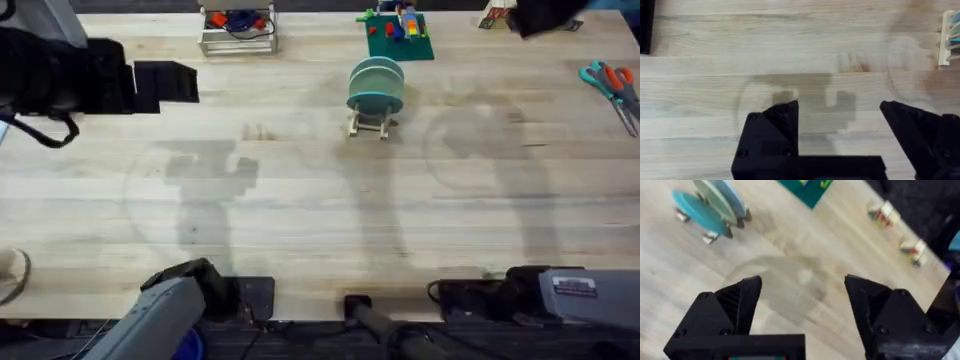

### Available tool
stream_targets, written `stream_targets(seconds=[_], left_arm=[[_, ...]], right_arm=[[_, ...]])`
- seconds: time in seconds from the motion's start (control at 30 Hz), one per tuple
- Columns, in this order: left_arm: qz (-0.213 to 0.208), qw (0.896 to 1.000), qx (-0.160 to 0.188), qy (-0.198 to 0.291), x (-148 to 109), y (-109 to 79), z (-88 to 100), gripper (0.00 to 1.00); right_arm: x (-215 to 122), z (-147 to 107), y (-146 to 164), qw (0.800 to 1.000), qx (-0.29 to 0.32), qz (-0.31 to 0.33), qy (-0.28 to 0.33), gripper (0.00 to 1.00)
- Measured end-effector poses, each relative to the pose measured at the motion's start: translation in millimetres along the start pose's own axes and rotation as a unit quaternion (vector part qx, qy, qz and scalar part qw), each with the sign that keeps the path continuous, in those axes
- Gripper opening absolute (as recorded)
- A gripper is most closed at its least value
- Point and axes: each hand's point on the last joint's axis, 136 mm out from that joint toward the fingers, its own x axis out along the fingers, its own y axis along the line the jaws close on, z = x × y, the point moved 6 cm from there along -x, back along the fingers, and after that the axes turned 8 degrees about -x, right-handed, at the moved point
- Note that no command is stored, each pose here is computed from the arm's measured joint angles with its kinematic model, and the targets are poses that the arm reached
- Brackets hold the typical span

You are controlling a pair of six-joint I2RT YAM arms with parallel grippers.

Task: Pick up the plates from the table one by one and place each into a slot on the dish rack.

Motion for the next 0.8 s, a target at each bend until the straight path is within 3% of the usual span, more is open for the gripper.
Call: stream_targets(seconds=[0.37, 0.5, 0.8], left_arm=[[0.0, 1.0, 0.0, 0.0, 0.0, 0.0, 0.0, 0.993], [0.0, 1.0, 0.0, 0.0, 0.0, 0.0, 0.0, 0.993], [0.0, 1.0, 0.0, 0.0, 0.0, 0.0, 0.0, 0.994]], right_arm=[[10.8, -71.0, 61.7, 0.998, 0.022, 0.038, 0.046, 0.994], [16.6, -73.4, 65.3, 0.998, 0.054, 0.029, 0.033, 0.994], [17.9, -49.9, 51.5, 0.981, 0.187, 0.013, -0.044, 0.995]])
